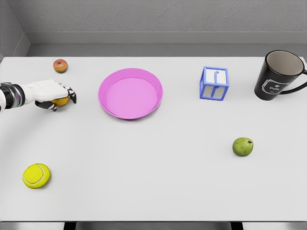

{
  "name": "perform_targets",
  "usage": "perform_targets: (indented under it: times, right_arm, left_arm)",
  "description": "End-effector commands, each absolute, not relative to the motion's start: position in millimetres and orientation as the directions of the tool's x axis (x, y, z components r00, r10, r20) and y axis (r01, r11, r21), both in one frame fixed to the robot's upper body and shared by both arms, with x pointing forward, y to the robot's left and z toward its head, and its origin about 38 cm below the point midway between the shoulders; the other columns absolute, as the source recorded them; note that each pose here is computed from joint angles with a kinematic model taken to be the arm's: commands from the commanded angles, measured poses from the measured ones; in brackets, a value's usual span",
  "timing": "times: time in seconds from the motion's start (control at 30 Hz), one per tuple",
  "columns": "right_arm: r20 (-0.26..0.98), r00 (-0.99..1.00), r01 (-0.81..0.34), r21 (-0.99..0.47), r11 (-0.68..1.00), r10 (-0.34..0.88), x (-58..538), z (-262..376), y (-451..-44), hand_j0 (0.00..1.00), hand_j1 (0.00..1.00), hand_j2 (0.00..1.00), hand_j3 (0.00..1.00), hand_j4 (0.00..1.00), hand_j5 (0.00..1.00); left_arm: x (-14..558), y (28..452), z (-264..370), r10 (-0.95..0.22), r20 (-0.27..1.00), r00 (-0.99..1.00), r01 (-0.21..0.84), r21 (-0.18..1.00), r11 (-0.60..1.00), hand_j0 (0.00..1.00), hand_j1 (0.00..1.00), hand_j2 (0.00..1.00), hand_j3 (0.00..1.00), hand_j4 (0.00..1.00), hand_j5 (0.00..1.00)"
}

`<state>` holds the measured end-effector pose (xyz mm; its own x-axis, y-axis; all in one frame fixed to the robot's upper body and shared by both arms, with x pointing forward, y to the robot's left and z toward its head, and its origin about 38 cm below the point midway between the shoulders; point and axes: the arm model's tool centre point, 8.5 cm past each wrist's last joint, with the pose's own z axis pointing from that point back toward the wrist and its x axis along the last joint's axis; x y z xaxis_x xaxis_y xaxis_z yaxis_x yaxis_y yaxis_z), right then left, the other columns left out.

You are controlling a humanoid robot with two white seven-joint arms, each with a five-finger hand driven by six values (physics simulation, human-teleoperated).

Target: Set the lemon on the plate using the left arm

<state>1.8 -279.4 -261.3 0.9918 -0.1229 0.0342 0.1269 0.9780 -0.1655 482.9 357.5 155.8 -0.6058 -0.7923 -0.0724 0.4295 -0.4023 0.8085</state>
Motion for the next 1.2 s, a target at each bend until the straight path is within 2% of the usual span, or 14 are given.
perform_targets:
  times: [0.0,0.13,0.53,0.83,1.17]
  right_arm:
    - [0.034,0.992,0.127,-0.165,0.978,-0.123,1.7,-261.3,-279.3,1.0,1.0,1.0,1.0,1.0,1.0]
    - [0.035,0.992,0.127,-0.165,0.978,-0.123,2.2,-261.4,-279.4,1.0,1.0,1.0,1.0,1.0,1.0]
    - [0.035,0.992,0.128,-0.166,0.978,-0.124,1.8,-261.3,-279.5,1.0,1.0,1.0,1.0,1.0,1.0]
    - [0.035,0.992,0.127,-0.166,0.978,-0.123,2.2,-261.3,-279.5,1.0,1.0,1.0,1.0,1.0,1.0]
    - [0.035,0.992,0.127,-0.166,0.978,-0.123,2.2,-261.3,-279.5,1.0,1.0,1.0,1.0,1.0,1.0]
  left_arm:
    - [482.5,357.0,156.2,-0.792,-0.061,-0.607,0.433,0.81,-0.395,0.45,0.45,0.45,0.45,0.45,0.45]
    - [482.1,358.3,157.7,-0.794,-0.056,-0.606,0.433,0.814,-0.388,0.4,0.4,0.4,0.4,0.4,0.4]
    - [483.6,346.4,173.8,-0.773,-0.056,-0.632,0.386,0.842,-0.376,0.4,0.4,0.4,0.4,0.4,0.4]
    - [483.5,315.3,194.8,-0.72,-0.036,-0.693,0.316,0.883,-0.348,0.4,0.4,0.4,0.4,0.4,0.4]
    - [490.3,274.1,200.5,-0.649,-0.025,-0.761,0.286,0.884,-0.369,0.4,0.4,0.4,0.4,0.4,0.4]
